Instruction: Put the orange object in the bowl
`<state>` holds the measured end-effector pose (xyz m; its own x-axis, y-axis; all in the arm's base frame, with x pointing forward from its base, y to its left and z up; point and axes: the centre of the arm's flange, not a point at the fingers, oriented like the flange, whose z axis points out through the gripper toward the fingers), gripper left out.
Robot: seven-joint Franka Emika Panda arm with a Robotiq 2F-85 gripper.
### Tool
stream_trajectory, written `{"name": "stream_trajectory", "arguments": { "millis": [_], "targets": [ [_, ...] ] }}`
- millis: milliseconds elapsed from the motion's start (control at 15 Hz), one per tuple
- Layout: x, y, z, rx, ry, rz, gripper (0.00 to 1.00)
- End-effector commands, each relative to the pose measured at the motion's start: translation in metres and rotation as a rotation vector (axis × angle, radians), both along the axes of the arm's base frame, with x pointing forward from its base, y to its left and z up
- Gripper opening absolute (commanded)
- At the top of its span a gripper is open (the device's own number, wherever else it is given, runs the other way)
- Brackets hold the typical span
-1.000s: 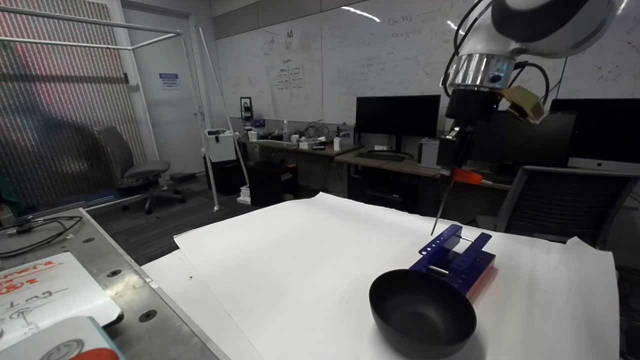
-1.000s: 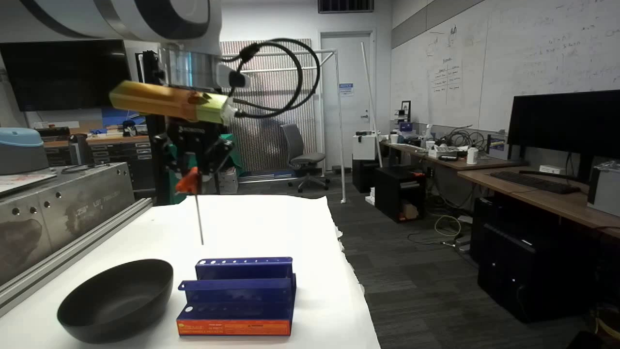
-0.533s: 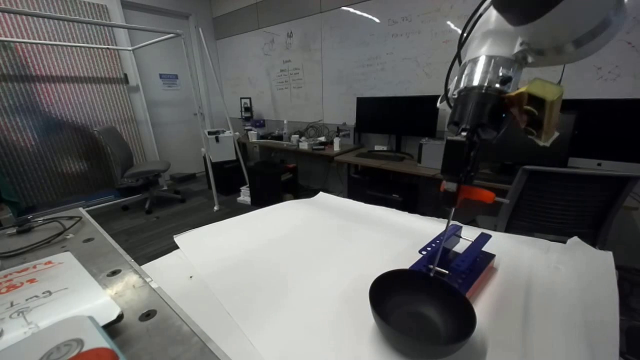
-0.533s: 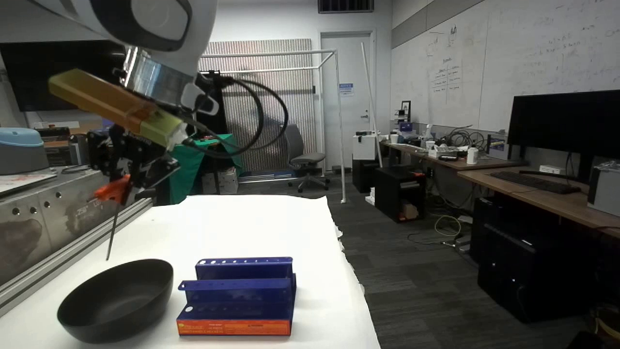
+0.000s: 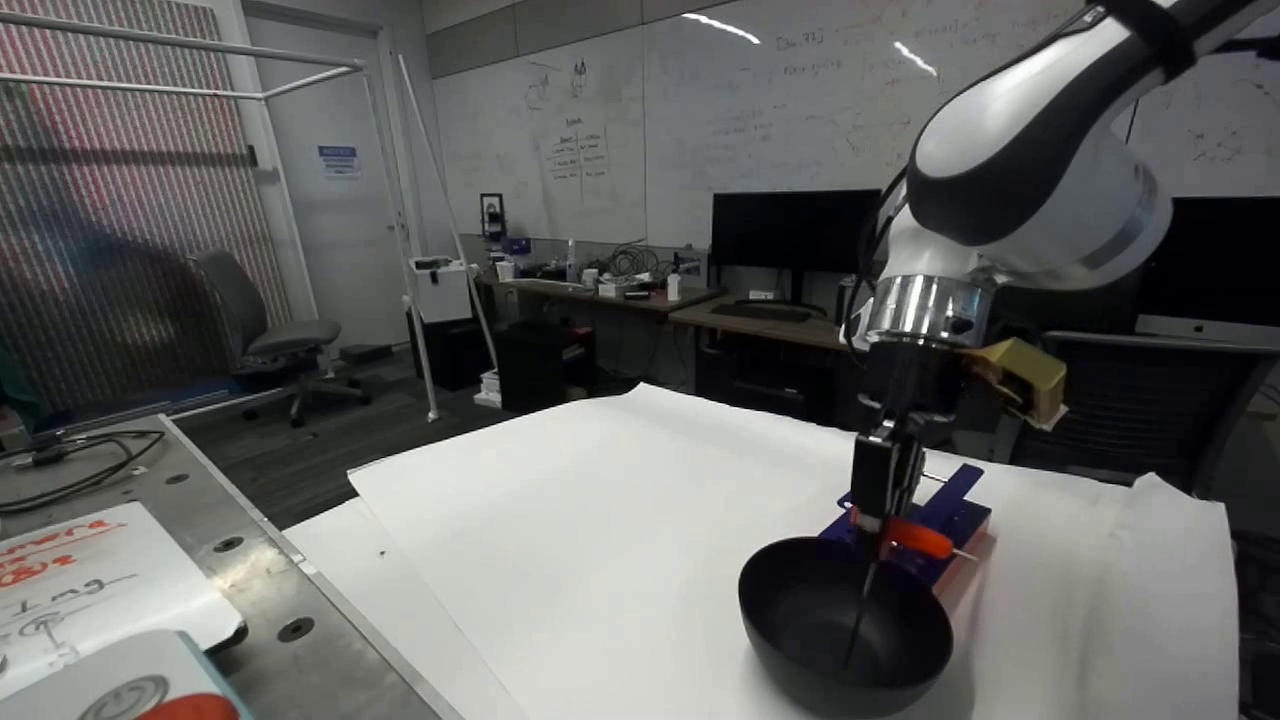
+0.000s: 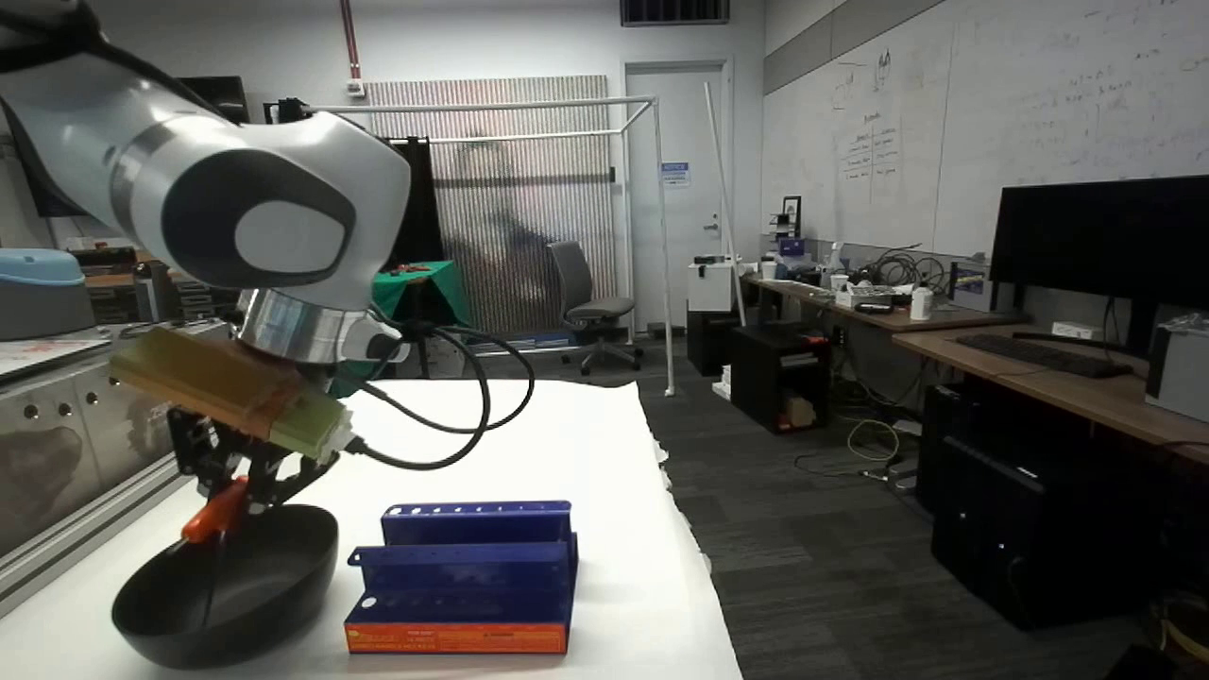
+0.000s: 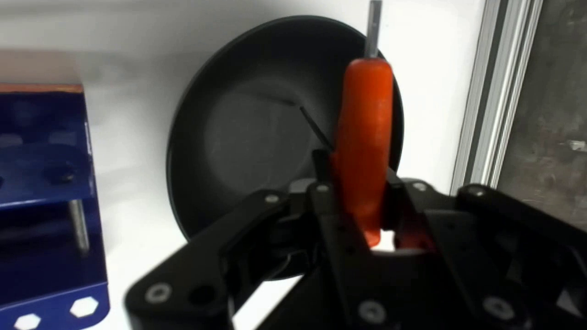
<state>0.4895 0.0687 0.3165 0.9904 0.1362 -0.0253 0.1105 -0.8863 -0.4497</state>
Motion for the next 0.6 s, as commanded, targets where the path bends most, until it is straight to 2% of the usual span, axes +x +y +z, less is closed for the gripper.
{"name": "stream_trajectory", "arguments": {
  "millis": [0, 200, 400, 533],
  "targets": [
    [0.007, 0.009, -0.002, 0.012, -0.055, 0.003, 0.51],
    [0.007, 0.006, 0.015, 0.011, -0.072, 0.005, 0.75],
    [-0.003, 0.004, 0.063, 0.010, -0.101, -0.033, 0.99],
    [-0.012, 0.005, 0.093, -0.001, -0.154, -0.047, 1.00]
  ]
}}
